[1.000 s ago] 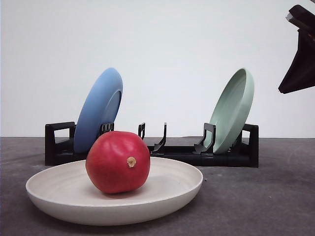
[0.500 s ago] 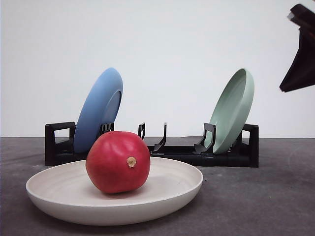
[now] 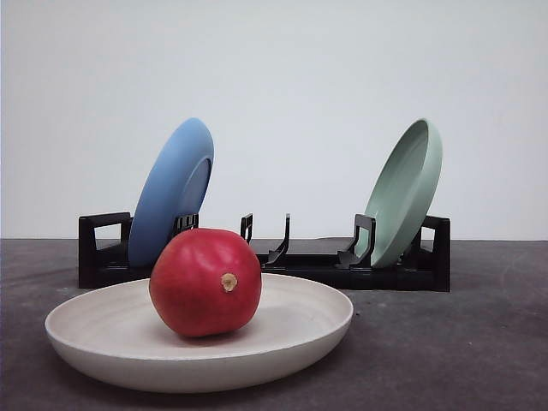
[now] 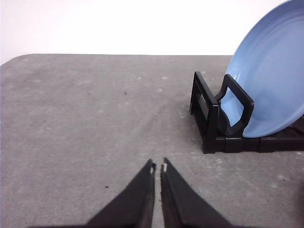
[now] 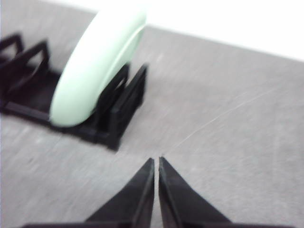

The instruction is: Place pomegranate in white plate

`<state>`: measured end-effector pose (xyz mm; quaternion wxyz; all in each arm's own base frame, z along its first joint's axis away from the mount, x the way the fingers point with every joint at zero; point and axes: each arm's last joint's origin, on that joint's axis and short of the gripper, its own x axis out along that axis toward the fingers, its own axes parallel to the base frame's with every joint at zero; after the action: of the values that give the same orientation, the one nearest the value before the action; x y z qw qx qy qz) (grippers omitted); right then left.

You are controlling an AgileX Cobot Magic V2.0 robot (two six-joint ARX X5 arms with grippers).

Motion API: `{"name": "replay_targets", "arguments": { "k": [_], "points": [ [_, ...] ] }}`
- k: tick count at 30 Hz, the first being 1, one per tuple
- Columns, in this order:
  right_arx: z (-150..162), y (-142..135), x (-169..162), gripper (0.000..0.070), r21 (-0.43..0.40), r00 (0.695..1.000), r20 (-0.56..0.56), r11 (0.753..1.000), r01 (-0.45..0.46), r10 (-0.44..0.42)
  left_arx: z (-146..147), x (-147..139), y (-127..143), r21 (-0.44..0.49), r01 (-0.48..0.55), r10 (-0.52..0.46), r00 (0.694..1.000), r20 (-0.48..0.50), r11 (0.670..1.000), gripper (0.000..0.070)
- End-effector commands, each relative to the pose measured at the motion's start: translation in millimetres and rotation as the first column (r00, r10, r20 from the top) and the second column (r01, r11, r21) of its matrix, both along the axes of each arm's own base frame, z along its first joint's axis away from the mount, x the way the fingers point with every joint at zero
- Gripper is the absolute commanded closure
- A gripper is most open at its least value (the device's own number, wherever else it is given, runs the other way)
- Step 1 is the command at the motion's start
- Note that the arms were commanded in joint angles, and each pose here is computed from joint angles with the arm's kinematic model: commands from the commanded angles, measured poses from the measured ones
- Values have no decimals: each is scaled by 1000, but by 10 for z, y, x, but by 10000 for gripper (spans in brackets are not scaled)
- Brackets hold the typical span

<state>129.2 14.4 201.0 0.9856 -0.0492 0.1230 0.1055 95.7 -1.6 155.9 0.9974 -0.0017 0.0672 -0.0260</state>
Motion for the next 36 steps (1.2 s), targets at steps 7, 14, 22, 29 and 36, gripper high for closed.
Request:
{"name": "replay_targets", "arguments": {
  "k": [7,14,22,29,36],
  "points": [
    [-333,-97,-172,692,73,981,107,986,152,-159,-18,6,3,8,-3,3,1000,6,1000,700],
    [-394,-127,-251,692,85,966,175,981,177,-189,-18,6,3,8,-3,3,1000,6,1000,700],
    [-346,-149,-293,692,96,947,232,974,205,-222,-18,6,2,8,-3,3,1000,6,1000,700],
    [-327,-148,-320,692,102,941,258,975,198,-219,-18,6,3,8,-3,3,1000,6,1000,700],
    [-326,-148,-320,692,102,941,259,975,198,-218,-18,6,3,8,-3,3,1000,6,1000,700]
  ]
}}
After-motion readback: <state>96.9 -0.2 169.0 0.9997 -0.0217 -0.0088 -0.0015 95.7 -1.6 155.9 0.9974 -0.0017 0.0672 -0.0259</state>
